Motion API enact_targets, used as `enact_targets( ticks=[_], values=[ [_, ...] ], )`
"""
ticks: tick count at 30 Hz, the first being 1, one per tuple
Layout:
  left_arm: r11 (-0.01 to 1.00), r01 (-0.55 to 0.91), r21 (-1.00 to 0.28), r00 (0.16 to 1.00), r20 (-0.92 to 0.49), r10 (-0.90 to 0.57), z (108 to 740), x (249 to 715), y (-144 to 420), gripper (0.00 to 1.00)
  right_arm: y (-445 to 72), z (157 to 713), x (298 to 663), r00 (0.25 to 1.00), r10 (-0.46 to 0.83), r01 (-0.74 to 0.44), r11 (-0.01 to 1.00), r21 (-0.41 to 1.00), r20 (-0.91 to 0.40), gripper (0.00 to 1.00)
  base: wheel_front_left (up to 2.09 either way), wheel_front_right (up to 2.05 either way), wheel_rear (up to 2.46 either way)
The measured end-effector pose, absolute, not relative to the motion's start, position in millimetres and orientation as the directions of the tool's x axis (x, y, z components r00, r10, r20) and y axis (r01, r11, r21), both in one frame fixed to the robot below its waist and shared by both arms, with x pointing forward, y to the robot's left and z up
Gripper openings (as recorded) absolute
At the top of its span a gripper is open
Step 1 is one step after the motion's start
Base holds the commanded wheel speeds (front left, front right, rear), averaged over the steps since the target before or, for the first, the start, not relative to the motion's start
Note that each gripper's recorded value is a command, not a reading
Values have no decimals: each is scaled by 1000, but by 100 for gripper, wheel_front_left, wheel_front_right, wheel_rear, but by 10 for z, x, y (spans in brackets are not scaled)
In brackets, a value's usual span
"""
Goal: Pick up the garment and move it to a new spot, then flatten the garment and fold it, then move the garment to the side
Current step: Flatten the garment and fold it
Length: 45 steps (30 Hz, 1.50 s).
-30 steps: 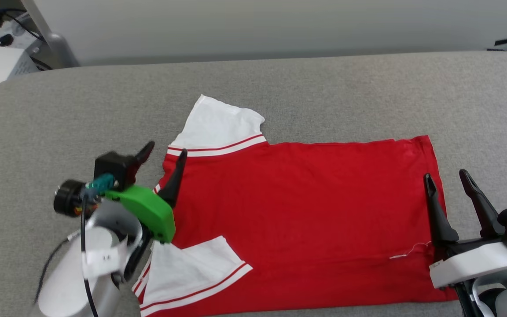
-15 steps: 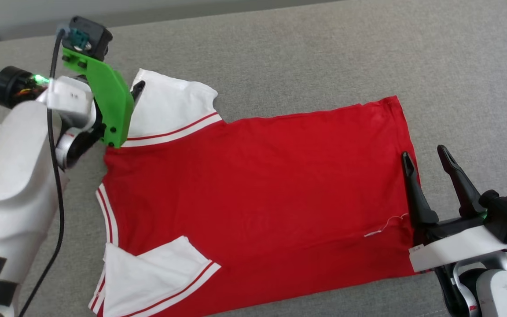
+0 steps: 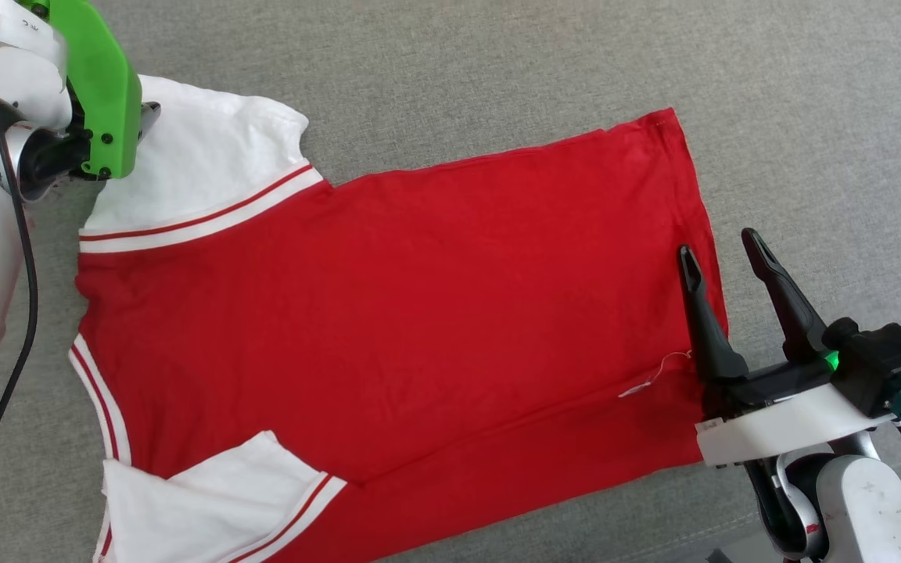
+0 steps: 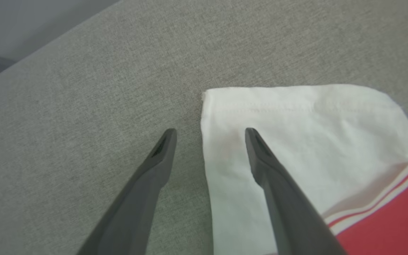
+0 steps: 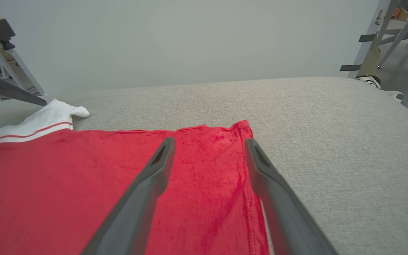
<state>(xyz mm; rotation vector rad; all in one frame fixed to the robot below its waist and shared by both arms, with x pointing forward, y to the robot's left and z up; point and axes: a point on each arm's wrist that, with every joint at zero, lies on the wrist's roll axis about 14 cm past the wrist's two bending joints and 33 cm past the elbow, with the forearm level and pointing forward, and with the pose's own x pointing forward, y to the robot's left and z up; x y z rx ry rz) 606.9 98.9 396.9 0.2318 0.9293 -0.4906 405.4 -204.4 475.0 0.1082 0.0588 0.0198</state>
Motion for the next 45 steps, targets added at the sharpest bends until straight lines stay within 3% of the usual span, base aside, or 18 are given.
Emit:
enact_targets(
  ticks=[9,10,11,12,17,29,36,45],
  values=[
    [880,471,-62,437,-850,-294,3624,6141,933,100,-2120,4629,4054,996,-4,13,995,100,-91,100,0,0,0],
    [881,469,-64,433,-852,-293,3617,6141,934,81,-2125,4628,4054,996,-6,15,995,99,-92,100,0,0,0],
    [882,466,-67,430,-855,-292,3615,6140,937,29,-2125,4627,4055,996,-6,15,995,98,-92,100,0,0,0],
    [883,464,-75,423,-857,-295,3615,6133,931,0,-2125,4628,4058,996,-5,14,995,99,-91,100,0,0,0],
    [884,448,-134,414,-845,-338,3639,6106,847,0,-2108,4631,4077,996,1,8,995,101,-88,100,0,0,0],
    [876,469,-117,558,-730,-396,4034,6039,819,0,-2211,4773,4041,994,20,-15,999,48,-108,100,0,0,0],
    [846,515,-139,629,-610,-483,4443,5805,723,0,-2289,4759,4046,965,78,-87,996,-27,-249,100,0,0,0],
    [852,515,-89,704,-524,-480,4830,5455,912,0,-2322,4685,4348,867,142,-192,980,-57,-478,100,0,0,0]
  ],
)
